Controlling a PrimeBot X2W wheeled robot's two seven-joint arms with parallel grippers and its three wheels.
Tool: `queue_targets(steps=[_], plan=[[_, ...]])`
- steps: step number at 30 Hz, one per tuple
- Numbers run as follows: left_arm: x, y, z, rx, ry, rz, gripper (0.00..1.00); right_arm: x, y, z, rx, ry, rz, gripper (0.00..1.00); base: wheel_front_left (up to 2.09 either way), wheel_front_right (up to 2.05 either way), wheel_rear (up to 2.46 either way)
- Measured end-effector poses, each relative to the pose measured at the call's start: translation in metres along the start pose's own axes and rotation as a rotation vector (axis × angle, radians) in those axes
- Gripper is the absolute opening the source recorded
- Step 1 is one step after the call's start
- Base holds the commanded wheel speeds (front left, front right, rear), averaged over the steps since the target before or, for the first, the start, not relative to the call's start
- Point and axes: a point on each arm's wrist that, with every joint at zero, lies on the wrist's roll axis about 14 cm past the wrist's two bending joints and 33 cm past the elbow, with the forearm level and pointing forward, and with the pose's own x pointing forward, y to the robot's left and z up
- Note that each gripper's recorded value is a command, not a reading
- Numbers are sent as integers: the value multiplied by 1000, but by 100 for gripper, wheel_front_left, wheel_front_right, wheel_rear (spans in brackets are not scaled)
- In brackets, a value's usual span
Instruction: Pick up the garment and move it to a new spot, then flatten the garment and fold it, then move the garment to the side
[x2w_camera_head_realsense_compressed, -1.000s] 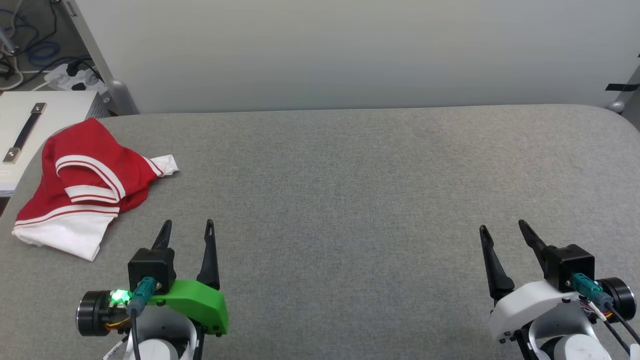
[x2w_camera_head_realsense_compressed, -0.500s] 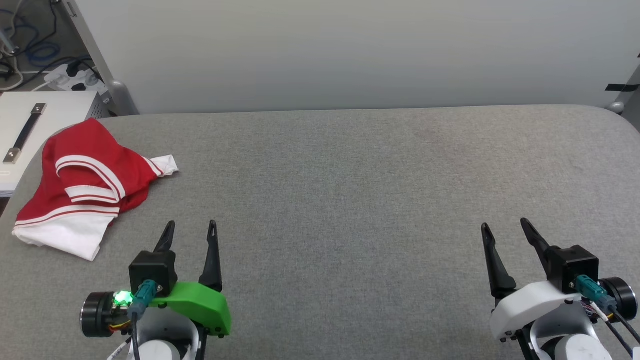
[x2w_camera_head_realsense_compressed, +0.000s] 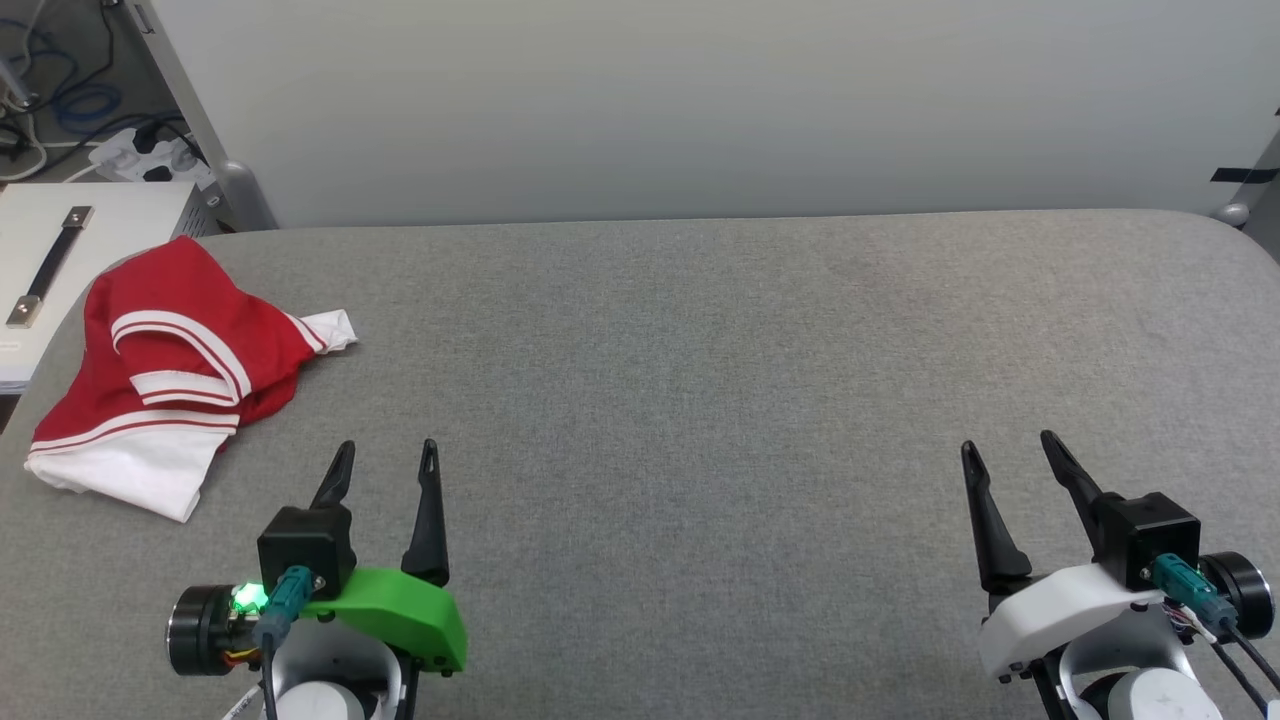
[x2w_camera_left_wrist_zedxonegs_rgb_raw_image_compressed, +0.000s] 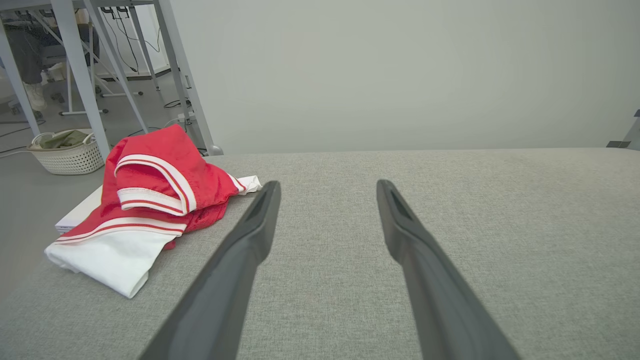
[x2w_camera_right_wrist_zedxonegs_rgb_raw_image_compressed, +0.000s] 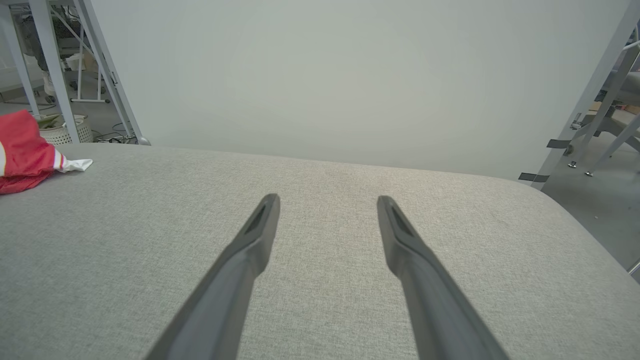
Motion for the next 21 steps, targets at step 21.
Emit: queue_targets(steps=[21], plan=[[-1, -2, 8, -31, -52, -11, 100, 2, 2, 14, 14, -69, 6, 100, 0, 0, 0]])
